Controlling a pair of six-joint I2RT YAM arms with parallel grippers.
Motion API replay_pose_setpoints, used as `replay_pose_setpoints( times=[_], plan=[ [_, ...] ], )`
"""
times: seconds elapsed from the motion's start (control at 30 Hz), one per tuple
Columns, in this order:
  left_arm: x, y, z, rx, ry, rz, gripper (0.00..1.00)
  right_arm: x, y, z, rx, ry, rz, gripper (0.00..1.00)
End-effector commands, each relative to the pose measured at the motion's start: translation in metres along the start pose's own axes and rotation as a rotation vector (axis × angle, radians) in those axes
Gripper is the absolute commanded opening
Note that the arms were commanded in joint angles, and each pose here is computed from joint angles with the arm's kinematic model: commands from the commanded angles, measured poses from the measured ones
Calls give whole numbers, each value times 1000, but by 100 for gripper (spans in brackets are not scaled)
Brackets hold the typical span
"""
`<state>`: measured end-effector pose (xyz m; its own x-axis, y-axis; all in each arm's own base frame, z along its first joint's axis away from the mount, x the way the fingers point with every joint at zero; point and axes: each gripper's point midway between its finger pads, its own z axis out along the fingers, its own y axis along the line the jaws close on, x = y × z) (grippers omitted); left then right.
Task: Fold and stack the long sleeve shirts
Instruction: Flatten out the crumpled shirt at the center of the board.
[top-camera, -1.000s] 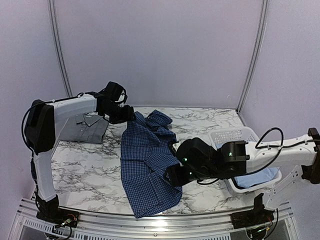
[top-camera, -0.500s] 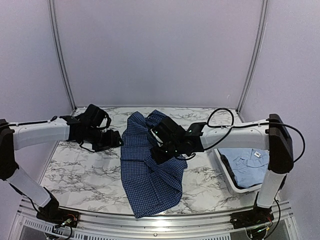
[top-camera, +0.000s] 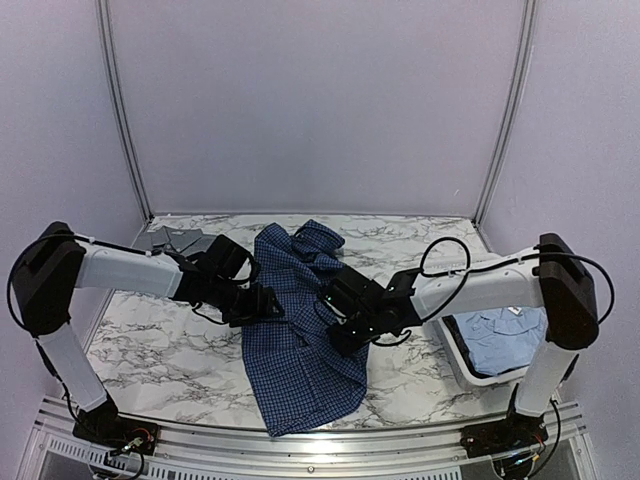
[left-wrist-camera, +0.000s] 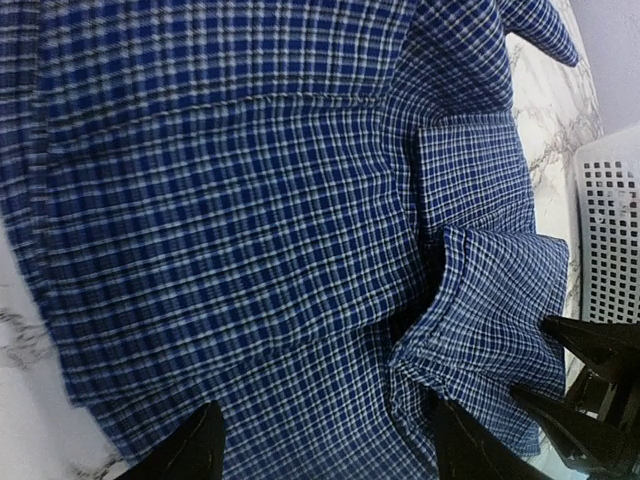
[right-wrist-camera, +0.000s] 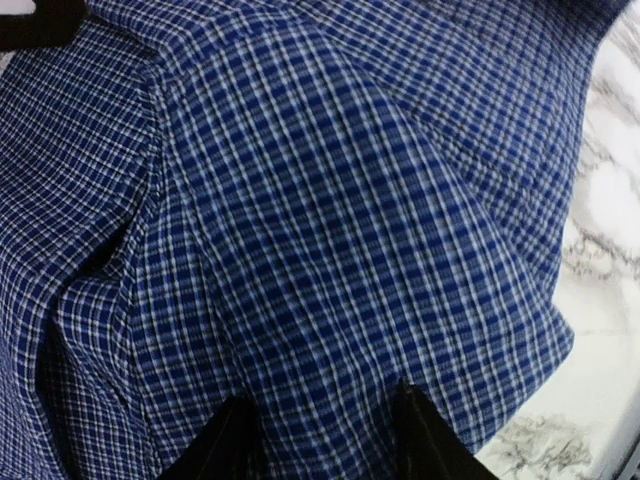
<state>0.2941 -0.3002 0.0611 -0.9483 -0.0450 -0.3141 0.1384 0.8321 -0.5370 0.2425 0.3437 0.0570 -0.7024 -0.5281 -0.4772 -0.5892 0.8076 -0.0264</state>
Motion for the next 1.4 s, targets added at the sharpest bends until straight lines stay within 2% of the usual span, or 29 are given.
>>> replay_pose_setpoints(
  times=[0.0, 0.17, 0.27, 0.47, 0.67, 0.77, 0.93, 1.0, 1.17, 1.37],
  plan=[
    [-2, -18, 22, 79, 23, -10, 74, 10, 7, -21, -39, -12, 91, 40],
    [-5, -4, 41, 24, 29, -32, 74, 33, 8, -27, -24, 24, 107, 12],
    [-8, 8, 47, -10, 35, -50, 74, 49, 11, -29, -26, 59, 103, 0],
    [-18, 27, 48, -43, 30, -76, 74, 86, 10, -45, -32, 111, 120, 0],
    [-21, 28, 46, -37, 38, -58, 74, 133, 13, -51, -99, 179, 193, 0],
    [-25, 22, 41, -26, 27, -40, 74, 134, 14, -56, -109, 174, 211, 6],
    [-37, 3, 20, 15, -19, 6, 74, 89, 10, -76, -79, 39, 224, 43],
    [-43, -4, 8, 16, -52, 24, 72, 57, 9, -84, -73, -27, 228, 51],
    [-65, -3, -21, -71, -156, 95, 63, -17, -7, -79, -15, -163, 239, 54],
    [-90, 18, -12, -250, -186, 167, 66, -79, -23, -50, 1, -232, 241, 54]
  ],
)
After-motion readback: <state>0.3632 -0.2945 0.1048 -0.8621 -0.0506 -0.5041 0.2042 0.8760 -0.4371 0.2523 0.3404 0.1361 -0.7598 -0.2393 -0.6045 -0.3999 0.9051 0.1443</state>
